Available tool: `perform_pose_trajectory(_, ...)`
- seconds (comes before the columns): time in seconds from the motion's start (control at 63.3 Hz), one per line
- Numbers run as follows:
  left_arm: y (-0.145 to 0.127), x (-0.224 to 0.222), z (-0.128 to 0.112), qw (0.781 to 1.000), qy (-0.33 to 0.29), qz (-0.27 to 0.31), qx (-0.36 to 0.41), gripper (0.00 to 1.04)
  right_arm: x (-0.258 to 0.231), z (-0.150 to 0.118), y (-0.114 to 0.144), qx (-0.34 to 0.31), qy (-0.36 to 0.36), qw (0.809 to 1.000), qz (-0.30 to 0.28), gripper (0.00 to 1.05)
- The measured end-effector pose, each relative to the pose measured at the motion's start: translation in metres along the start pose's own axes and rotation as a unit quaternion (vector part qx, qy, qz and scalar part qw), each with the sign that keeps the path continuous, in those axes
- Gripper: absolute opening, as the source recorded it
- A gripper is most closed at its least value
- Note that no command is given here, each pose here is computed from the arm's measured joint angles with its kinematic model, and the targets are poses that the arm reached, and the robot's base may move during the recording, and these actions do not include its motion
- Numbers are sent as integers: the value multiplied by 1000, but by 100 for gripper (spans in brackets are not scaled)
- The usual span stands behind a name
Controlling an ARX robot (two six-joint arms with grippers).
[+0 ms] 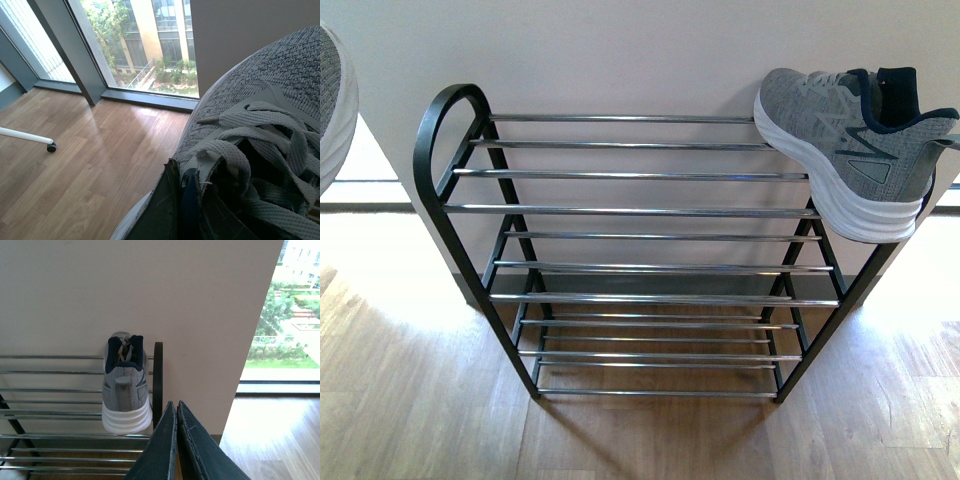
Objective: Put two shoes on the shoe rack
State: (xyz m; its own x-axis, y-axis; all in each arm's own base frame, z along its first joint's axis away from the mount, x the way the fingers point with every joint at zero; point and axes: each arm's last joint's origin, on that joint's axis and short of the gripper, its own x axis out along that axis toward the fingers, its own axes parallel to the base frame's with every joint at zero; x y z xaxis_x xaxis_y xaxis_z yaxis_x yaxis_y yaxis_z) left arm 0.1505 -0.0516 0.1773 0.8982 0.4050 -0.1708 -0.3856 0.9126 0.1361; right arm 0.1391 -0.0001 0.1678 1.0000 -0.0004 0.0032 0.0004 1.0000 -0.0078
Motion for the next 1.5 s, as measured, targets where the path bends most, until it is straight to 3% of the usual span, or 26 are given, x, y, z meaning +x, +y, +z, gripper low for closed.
perform_pose_trajectory(1.359,0,0,0,1000,0,0,0,2,-42,2,0,0,-5,1000,0,2)
perform_pose_trajectory(1.422,0,0,0,1000,0,0,0,2,-42,2,0,0,-5,1000,0,11)
perform_pose_trajectory(1.501,0,0,0,1000,0,0,0,2,-42,2,0,0,-5,1000,0,30)
